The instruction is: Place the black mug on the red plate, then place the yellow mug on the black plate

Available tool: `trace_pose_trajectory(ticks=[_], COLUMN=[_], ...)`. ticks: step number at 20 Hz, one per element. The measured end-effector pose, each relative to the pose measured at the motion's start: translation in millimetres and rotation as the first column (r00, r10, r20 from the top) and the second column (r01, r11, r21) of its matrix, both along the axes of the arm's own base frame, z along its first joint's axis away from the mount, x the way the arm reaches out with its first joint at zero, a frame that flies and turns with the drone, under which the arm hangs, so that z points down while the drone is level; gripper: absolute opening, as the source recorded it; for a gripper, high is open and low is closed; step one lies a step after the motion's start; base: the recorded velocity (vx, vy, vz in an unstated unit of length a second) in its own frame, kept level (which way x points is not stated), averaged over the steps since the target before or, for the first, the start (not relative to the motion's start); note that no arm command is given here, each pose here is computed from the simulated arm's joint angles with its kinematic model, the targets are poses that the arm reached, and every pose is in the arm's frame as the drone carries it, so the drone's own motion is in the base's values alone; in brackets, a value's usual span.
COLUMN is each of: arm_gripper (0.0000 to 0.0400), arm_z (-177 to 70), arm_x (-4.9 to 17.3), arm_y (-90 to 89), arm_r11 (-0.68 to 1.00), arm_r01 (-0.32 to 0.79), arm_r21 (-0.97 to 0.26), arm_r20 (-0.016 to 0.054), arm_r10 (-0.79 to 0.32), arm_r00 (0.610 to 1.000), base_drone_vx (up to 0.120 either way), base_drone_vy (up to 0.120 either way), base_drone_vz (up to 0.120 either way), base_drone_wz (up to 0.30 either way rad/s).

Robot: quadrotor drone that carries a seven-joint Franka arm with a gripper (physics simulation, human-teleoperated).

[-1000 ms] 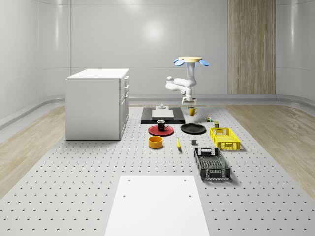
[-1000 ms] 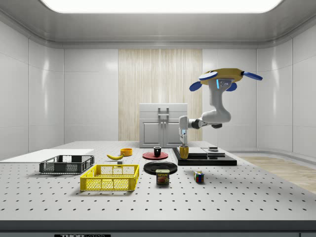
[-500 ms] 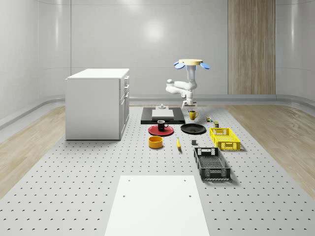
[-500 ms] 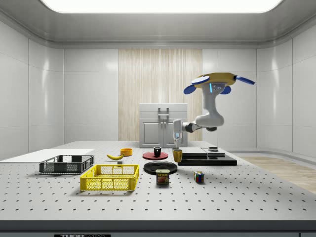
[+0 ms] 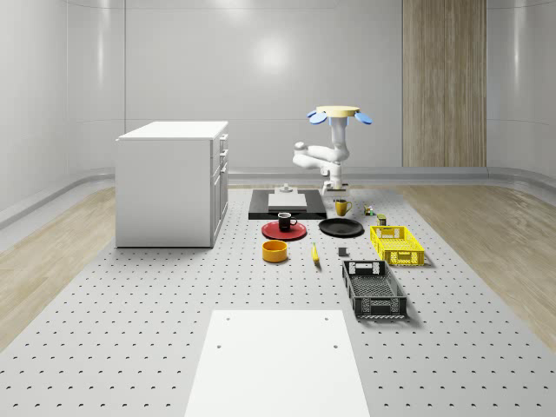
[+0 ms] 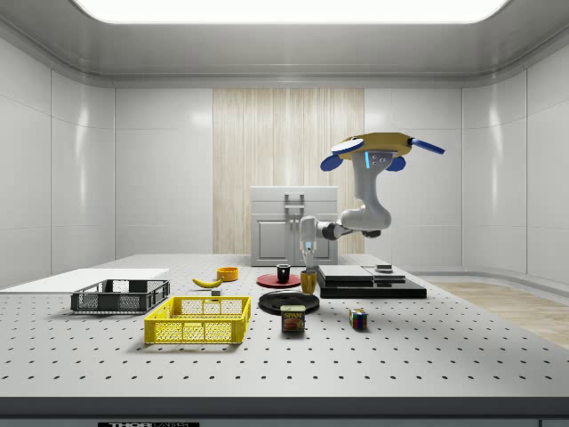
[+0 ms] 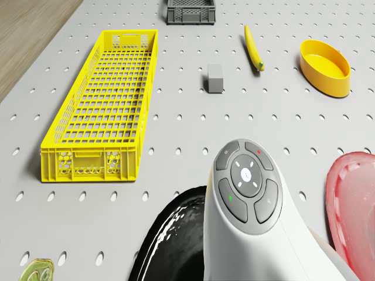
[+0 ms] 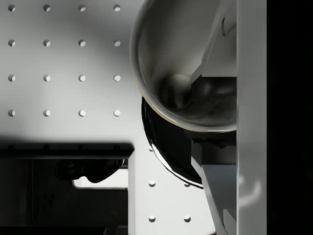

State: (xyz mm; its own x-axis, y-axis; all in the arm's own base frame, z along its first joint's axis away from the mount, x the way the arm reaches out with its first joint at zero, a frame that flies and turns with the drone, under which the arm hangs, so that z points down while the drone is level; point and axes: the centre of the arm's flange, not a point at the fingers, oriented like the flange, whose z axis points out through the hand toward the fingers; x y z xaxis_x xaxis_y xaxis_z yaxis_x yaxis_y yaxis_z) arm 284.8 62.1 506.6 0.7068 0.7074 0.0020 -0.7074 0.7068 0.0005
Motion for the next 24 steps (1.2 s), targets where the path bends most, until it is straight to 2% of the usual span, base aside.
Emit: trace_pose_trajectory(ticks=[10,24], arm_gripper=[0.011,0.011], arm_z=[0.0,40.5], arm_x=[0.0,0.0], arm_y=[0.0,0.1], arm_r11=[1.0,1.0], arm_r01=[0.0,0.0], arm_r21=[0.0,0.0], arm_r20=[0.0,0.0001], arm_r10=[0.0,0.0], arm_r00=[1.0,1.0], base_drone_vx=[0.116,0.0], base_drone_vy=[-0.02,0.0], base_drone_vz=[0.0,0.0], base_drone_wz=[0.0,0.0])
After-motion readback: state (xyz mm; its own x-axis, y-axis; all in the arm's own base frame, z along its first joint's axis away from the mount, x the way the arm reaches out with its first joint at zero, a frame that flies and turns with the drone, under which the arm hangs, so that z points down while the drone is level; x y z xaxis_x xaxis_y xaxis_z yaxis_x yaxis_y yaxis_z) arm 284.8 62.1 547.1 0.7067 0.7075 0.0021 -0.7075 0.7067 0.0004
